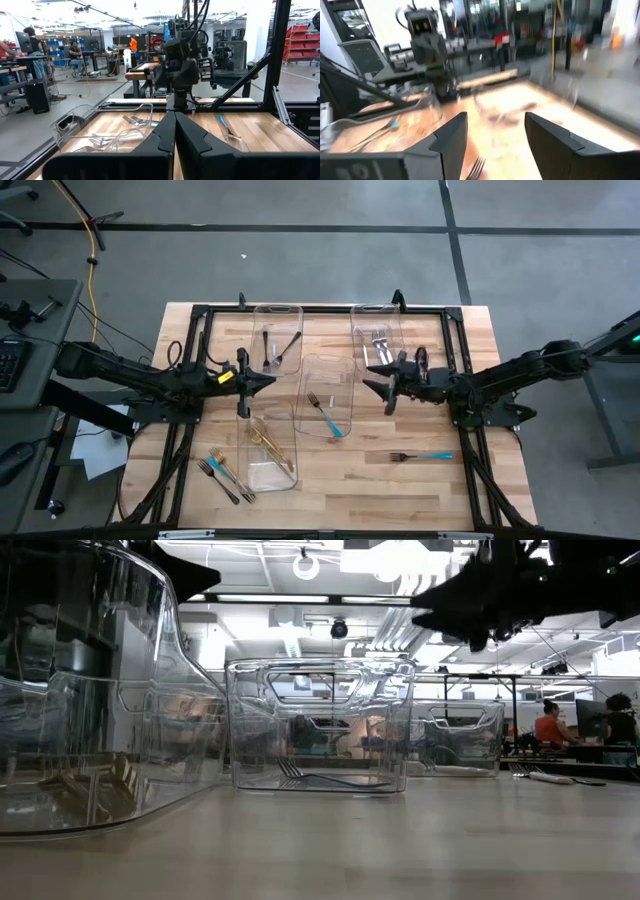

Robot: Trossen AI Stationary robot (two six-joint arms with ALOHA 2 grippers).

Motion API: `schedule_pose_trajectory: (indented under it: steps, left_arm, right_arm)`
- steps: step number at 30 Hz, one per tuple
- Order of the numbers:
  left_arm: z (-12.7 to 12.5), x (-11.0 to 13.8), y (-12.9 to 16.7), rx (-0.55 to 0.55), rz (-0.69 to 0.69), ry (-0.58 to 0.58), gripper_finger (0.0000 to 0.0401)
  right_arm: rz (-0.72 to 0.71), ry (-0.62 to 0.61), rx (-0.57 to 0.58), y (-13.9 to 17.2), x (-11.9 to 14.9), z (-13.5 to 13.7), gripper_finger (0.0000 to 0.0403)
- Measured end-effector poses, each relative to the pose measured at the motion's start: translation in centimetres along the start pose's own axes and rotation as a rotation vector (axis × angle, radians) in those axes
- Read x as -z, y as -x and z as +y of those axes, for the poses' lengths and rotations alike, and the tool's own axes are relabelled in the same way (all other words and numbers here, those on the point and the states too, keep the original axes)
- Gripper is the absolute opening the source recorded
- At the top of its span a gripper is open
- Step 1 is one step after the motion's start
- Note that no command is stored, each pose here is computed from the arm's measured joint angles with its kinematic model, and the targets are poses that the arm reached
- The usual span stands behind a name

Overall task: Sort silverware by color (type)
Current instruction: Put the white fork into the top right transparent bin

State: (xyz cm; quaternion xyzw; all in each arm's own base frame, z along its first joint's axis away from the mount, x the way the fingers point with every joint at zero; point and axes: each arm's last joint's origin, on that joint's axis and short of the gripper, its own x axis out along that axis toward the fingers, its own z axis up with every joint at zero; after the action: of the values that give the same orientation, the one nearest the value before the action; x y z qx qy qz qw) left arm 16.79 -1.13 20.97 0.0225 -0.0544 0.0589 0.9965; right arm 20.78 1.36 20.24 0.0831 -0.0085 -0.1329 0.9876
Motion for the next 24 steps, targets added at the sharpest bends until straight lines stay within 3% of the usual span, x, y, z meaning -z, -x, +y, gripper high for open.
schedule_pose_trajectory:
  steps: [3,6,12,17,24]
  left_arm:
    - [0.0,0.0,0.0,0.000,0.000,0.000,0.0001]
    - [0.0,0.0,0.0,0.000,0.000,0.000,0.0001]
    - [0.0,0.0,0.0,0.000,0.000,0.000,0.0001]
    - [0.0,0.0,0.0,0.000,0.001,0.000,0.0001]
    - [0.0,0.1,0.0,0.001,0.006,0.006,0.0001]
  right_arm:
    - [0.086,-0.111,-0.019,0.0,-0.1,0.1,0.0195]
    - [0.179,-0.188,-0.064,-0.3,-1.8,0.8,0.0195]
    - [0.467,-0.169,-0.051,-0.3,-3.6,3.1,0.0195]
    - [0.702,-0.233,0.214,1.4,-2.8,4.2,0.0195]
    - [0.708,-0.402,0.674,5.1,-0.1,3.5,0.0195]
